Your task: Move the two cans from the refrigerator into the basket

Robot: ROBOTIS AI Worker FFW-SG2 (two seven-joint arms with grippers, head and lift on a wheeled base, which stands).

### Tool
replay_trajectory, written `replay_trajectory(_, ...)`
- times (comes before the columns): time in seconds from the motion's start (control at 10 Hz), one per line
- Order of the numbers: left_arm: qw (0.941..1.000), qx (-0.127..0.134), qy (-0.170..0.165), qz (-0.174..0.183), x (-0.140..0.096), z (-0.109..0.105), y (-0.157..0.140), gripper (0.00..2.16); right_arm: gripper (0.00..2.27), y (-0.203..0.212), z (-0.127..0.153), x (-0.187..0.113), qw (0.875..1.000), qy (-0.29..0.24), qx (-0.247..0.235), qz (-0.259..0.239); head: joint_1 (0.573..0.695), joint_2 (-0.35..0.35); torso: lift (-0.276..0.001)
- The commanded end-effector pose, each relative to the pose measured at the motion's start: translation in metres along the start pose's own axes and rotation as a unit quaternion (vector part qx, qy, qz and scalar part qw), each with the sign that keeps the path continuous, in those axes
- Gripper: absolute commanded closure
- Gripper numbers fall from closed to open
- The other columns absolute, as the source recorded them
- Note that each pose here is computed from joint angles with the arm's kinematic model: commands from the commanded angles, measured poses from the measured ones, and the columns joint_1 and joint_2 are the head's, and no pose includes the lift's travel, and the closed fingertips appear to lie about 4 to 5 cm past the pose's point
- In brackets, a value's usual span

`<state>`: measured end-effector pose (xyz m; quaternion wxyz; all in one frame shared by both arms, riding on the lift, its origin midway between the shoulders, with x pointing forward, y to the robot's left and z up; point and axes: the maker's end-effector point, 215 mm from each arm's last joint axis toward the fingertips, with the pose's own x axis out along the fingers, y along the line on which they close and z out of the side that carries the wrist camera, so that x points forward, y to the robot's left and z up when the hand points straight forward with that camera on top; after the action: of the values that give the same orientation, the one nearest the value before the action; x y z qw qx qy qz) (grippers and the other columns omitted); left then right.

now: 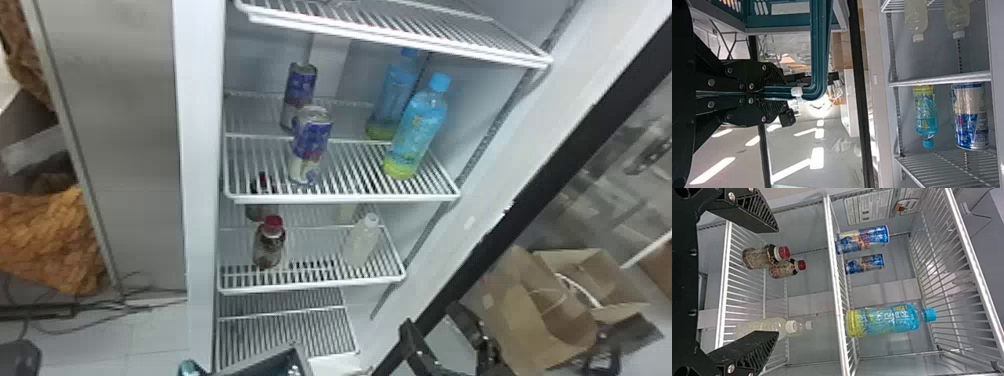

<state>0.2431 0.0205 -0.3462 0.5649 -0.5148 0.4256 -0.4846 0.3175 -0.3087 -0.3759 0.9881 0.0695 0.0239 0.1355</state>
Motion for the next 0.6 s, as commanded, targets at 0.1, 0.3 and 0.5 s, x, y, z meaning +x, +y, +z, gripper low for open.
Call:
replay_trajectory(0.1,1.0000,-0.001,0.003,0.001,0.0002,-0.0020,0.0006,1.20,0.10,0.0023,0.0056,0.0027,1.000,0.001,-0.018,0.005,0.695,-0.350,-0.035)
replay_trajectory(0.3,1.0000,0.000,0.006,0.000,0.0012,-0.0023,-0.0002,1.20,0.10,0.0017,0.0089,0.0025,1.000,0.001,-0.027,0.005,0.695,-0.350,-0.035)
replay_trajectory(0.5,1.0000,0.001,0.008,0.002,0.0021,-0.0026,0.0002,1.20,0.10,0.0017,0.0107,0.0021,1.000,0.001,-0.028,0.005,0.695,-0.350,-0.035)
